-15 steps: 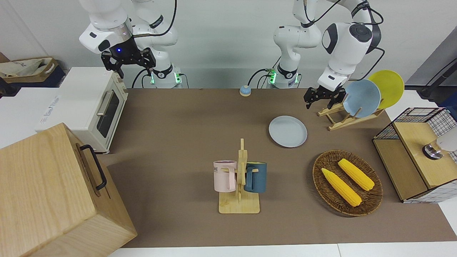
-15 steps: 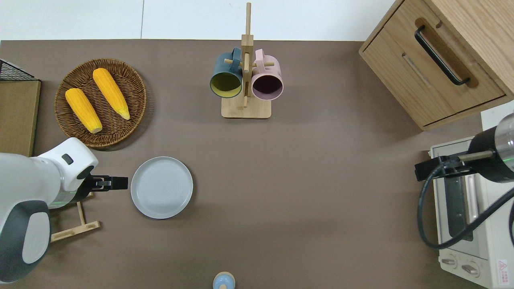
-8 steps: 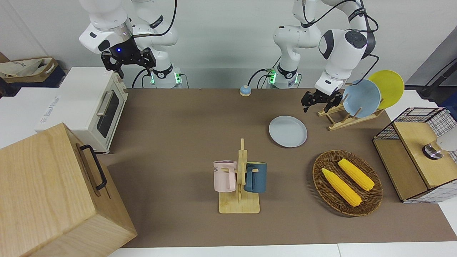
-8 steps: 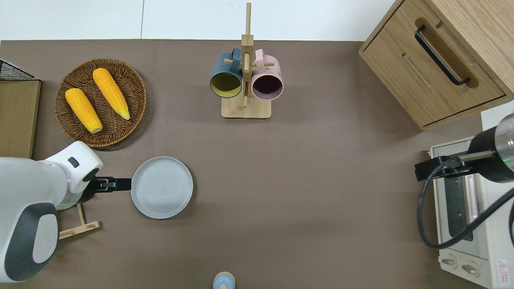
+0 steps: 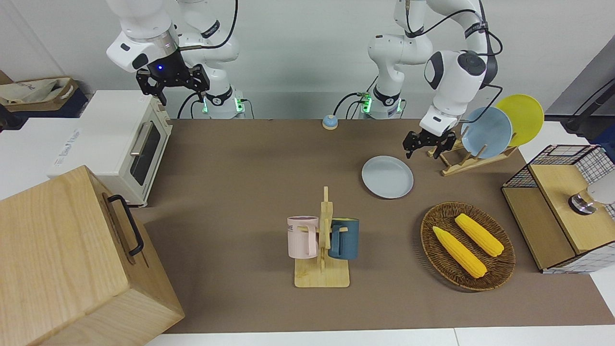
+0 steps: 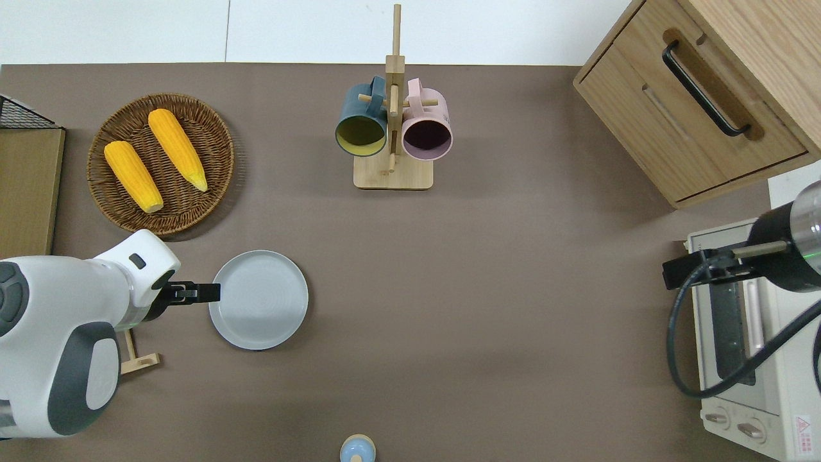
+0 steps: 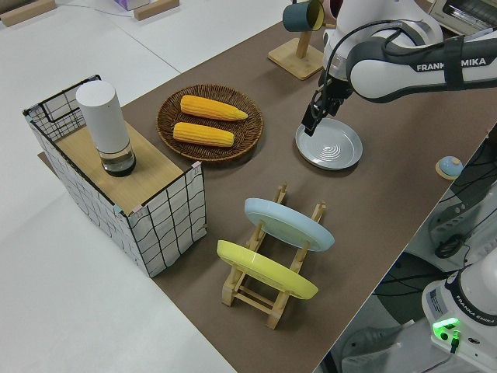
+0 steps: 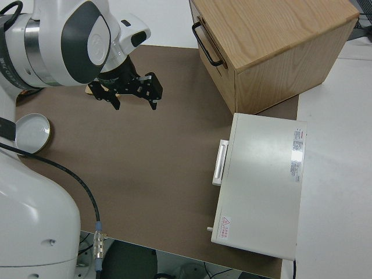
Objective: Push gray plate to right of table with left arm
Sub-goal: 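Lower the left gripper onto the gray plate's rim nearest the arm, then push the gray plate with the left gripper across the table toward the toaster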
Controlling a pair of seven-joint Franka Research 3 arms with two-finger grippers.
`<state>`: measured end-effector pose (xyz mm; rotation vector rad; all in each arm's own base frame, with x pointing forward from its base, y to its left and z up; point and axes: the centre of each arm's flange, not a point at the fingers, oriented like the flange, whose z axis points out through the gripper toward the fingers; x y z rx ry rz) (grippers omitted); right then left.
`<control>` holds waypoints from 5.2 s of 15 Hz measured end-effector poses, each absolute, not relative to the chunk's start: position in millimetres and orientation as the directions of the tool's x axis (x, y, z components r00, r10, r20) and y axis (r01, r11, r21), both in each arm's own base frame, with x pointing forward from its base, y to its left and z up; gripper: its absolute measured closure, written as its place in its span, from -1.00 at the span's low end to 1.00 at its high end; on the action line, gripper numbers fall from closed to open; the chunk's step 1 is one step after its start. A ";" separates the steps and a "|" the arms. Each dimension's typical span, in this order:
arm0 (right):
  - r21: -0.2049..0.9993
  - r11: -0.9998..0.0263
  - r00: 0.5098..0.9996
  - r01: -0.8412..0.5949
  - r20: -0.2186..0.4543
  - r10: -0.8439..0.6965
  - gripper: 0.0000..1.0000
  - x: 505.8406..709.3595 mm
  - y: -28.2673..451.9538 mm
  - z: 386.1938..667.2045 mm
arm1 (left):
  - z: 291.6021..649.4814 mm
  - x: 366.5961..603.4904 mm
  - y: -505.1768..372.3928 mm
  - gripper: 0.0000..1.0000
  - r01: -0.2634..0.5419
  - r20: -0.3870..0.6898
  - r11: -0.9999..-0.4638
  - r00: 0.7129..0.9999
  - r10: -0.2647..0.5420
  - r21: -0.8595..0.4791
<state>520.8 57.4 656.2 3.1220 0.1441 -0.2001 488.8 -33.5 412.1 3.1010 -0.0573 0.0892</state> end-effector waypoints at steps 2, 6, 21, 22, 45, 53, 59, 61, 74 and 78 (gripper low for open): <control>0.004 -0.996 0.988 0.092 -0.128 0.091 -0.97 520.8 57.4 656.2 | 398.8 488.5 -33.5 -0.99 -0.037 0.070 -0.999 0.997 -0.034 0.036; 0.004 -0.996 0.988 0.092 -0.128 0.091 -0.97 520.8 57.4 656.2 | 369.4 486.3 -33.3 -0.99 -0.035 0.085 -0.999 0.996 -0.032 0.032; 0.004 -0.996 0.988 0.092 -0.128 0.091 -0.97 520.8 57.4 656.2 | 306.1 467.1 -29.8 -0.99 -0.091 0.045 -0.996 0.995 -0.090 0.019; 0.004 -0.996 0.988 0.092 -0.128 0.091 -0.97 520.8 57.4 656.2 | 303.9 466.8 -29.8 -0.99 -0.091 0.043 -0.996 0.995 -0.090 0.018; 0.004 -0.996 0.988 0.092 -0.128 0.091 -0.97 520.8 57.4 656.2 | 304.4 468.9 -31.9 0.97 -0.087 0.057 -0.996 0.995 -0.086 0.022; 0.004 -0.996 0.988 0.092 -0.128 0.091 -0.97 520.8 57.4 656.2 | 301.6 463.1 -83.9 0.97 -0.057 0.051 -0.997 0.997 -0.054 0.056; 0.004 -0.996 0.988 0.092 -0.128 0.091 -0.97 520.8 57.4 656.2 | 300.9 450.8 -152.2 0.97 0.010 0.050 -0.996 0.999 0.014 0.091; 0.004 -0.996 0.988 0.092 -0.128 0.091 -0.97 520.8 57.4 656.2 | 300.5 444.7 -174.6 0.97 0.029 0.050 -0.995 0.998 0.034 0.096; 0.004 -0.996 0.988 0.092 -0.128 0.091 -0.97 520.8 57.4 656.2 | 299.0 415.2 -305.5 0.97 0.159 0.045 -0.977 0.985 0.167 0.144; 0.004 -0.996 0.988 0.092 -0.128 0.091 -0.97 520.8 57.4 656.2 | 299.0 412.5 -340.3 0.97 0.190 0.035 -0.968 0.980 0.198 0.164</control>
